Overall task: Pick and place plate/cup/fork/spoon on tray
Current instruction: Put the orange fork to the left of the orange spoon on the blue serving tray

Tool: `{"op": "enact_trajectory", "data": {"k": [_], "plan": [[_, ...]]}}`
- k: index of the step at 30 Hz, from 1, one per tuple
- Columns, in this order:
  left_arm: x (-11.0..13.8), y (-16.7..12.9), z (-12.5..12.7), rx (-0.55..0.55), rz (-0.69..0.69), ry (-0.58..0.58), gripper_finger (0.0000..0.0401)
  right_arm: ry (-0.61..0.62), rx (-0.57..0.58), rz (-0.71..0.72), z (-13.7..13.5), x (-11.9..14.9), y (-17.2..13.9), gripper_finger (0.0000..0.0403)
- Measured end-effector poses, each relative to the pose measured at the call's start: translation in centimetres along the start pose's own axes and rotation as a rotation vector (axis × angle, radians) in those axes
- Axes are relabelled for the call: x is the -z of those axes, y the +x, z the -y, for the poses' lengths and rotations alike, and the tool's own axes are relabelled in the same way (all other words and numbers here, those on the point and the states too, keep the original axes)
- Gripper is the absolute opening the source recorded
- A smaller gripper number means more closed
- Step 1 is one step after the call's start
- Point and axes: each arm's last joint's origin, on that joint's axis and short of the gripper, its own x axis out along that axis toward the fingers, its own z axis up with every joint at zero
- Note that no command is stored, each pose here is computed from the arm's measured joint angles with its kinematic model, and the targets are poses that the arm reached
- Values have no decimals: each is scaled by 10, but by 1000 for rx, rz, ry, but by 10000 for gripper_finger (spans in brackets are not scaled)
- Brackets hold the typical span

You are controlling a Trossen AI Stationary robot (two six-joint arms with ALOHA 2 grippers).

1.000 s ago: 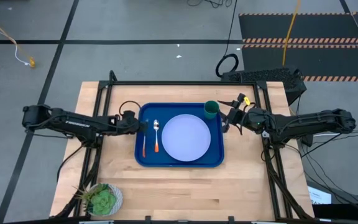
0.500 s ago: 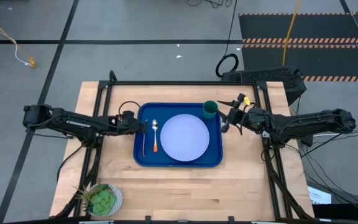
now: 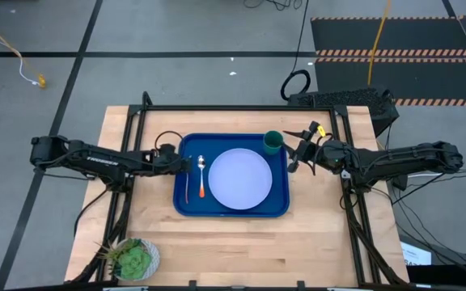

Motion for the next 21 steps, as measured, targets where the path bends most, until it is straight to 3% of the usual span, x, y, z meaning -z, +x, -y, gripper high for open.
{"op": "enact_trajectory", "data": {"k": [13,21], "plan": [[5,11,-1,-42,-23,-1,126,-10,1,2,0,0,0,160],[5,16,6,31,-31,34,31,-16,1,3,0,0,0,160]]}}
